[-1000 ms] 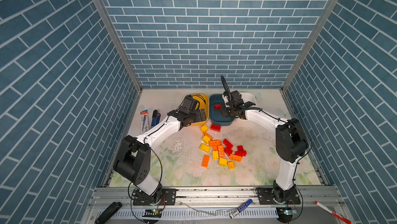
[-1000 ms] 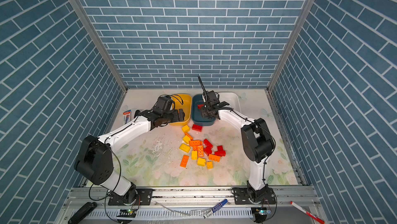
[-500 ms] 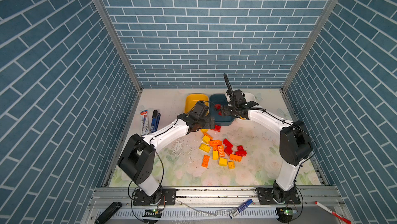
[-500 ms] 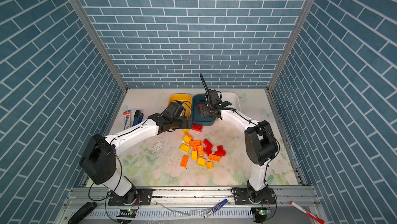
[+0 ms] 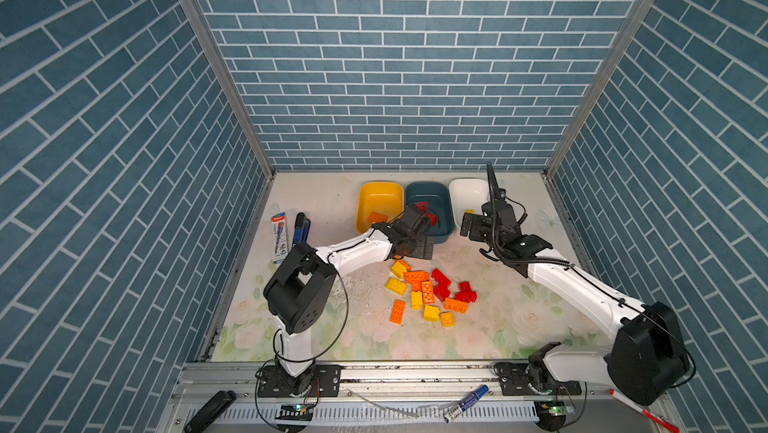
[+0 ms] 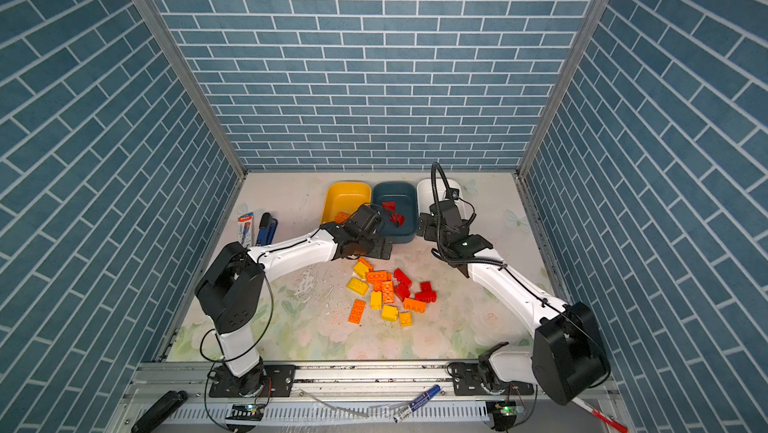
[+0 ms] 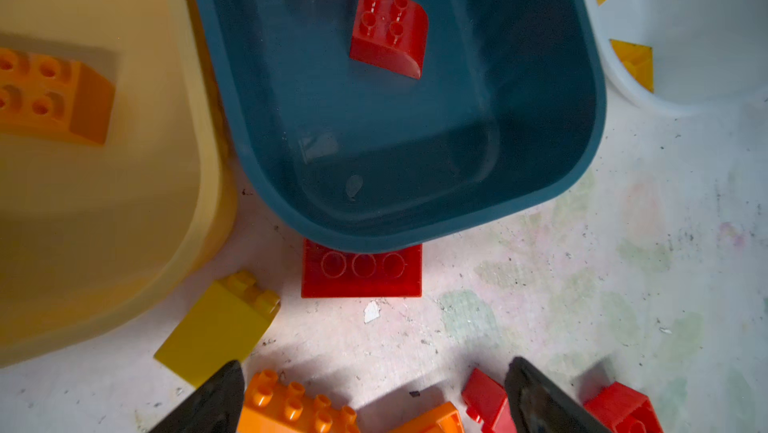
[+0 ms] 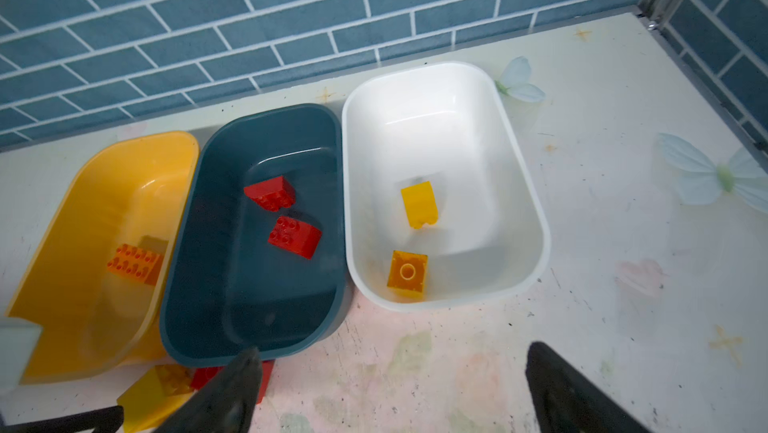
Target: Sort the legos into containers by color
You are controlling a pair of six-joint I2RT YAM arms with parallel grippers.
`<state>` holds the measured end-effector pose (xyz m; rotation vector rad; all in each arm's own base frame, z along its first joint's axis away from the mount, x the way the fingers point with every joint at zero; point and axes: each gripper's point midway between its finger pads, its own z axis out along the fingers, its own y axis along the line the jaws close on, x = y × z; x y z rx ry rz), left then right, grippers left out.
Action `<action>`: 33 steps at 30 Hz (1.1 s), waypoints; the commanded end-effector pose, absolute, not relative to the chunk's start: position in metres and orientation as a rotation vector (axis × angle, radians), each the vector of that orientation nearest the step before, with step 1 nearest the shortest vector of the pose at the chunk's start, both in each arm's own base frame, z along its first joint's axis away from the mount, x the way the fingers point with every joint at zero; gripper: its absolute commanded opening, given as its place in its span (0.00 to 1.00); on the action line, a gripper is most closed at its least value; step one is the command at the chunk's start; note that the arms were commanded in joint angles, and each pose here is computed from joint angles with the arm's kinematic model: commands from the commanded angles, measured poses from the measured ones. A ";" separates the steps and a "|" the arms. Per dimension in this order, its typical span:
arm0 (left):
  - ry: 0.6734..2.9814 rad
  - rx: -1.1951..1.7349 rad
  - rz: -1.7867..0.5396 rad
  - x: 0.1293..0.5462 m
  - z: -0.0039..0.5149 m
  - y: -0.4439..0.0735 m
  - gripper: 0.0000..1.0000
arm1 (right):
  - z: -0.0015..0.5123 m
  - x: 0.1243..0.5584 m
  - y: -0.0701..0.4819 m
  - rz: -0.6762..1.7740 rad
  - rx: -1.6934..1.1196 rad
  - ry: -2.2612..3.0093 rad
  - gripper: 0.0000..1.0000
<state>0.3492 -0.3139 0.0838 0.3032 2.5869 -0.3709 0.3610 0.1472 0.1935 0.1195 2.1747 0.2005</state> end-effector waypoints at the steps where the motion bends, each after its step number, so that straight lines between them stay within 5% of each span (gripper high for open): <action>1: 2.572 0.353 -0.271 0.356 0.076 -0.314 0.99 | 0.203 0.358 0.137 0.234 0.199 2.116 0.99; 15: 2.584 0.450 -0.068 0.371 0.047 -0.320 0.84 | 0.209 0.350 0.135 0.246 0.175 2.115 0.98; 28: 2.627 0.467 -0.031 0.377 0.017 -0.327 0.84 | 0.210 0.347 0.135 0.246 0.157 2.124 0.98; 33: 2.639 0.452 -0.034 0.376 0.016 -0.328 0.72 | 0.211 0.347 0.137 0.251 0.148 2.128 0.98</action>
